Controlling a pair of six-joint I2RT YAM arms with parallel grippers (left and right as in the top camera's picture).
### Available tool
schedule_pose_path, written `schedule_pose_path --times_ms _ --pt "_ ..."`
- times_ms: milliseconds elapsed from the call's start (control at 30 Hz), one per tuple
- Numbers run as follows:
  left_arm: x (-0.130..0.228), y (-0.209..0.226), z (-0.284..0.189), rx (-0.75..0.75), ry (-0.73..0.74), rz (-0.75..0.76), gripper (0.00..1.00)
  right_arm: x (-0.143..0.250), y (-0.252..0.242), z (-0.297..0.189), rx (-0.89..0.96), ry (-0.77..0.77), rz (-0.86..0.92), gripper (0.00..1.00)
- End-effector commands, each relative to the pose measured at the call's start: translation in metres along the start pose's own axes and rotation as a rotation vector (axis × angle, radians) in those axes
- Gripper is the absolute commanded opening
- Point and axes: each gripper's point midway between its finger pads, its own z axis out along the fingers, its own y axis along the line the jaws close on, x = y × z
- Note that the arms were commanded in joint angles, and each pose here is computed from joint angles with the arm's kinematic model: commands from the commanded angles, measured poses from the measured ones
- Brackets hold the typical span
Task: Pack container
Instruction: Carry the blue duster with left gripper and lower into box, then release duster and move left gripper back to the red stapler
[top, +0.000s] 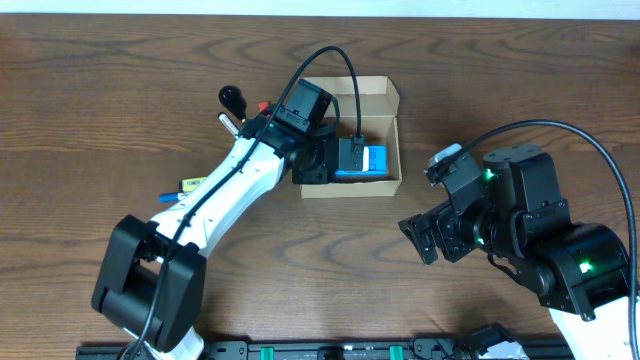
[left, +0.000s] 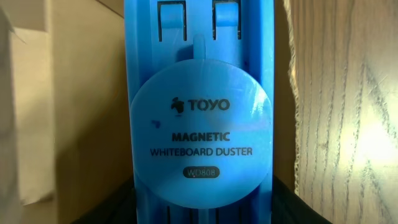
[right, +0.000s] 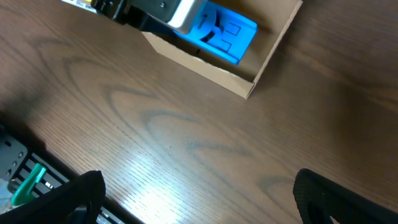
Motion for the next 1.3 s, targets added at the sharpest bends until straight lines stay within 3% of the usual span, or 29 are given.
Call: schedule_pose_path --times_ms 0,333,367,433,500,1033,1267 --pt "0.009 -0.001 0.011 0.019 0.023 0.004 0.06 -0.001 -0.002 0.000 0.006 -0.003 0.016 0.99" --pt "0.012 -0.002 0.014 0.024 0.035 0.001 0.09 -0.001 -0.002 0.000 0.006 -0.003 0.016 0.99" --pt "0.012 -0.002 0.014 0.025 0.035 -0.001 0.13 -0.001 -0.002 0.000 0.006 -0.003 0.016 0.99" --pt "0.012 -0.002 0.014 0.024 0.035 -0.008 0.40 -0.001 -0.002 0.000 0.006 -0.003 0.016 0.99" --pt "0.012 -0.002 0.014 0.023 0.035 -0.018 0.49 -0.001 -0.002 0.000 0.006 -0.003 0.016 0.99" --pt "0.009 0.002 0.012 0.012 0.030 -0.058 0.66 -0.001 -0.002 0.000 0.006 -0.003 0.016 0.99" --pt "-0.023 0.034 -0.035 -0.103 -0.045 -0.148 0.73 -0.001 -0.002 0.000 0.006 -0.003 0.016 0.99"
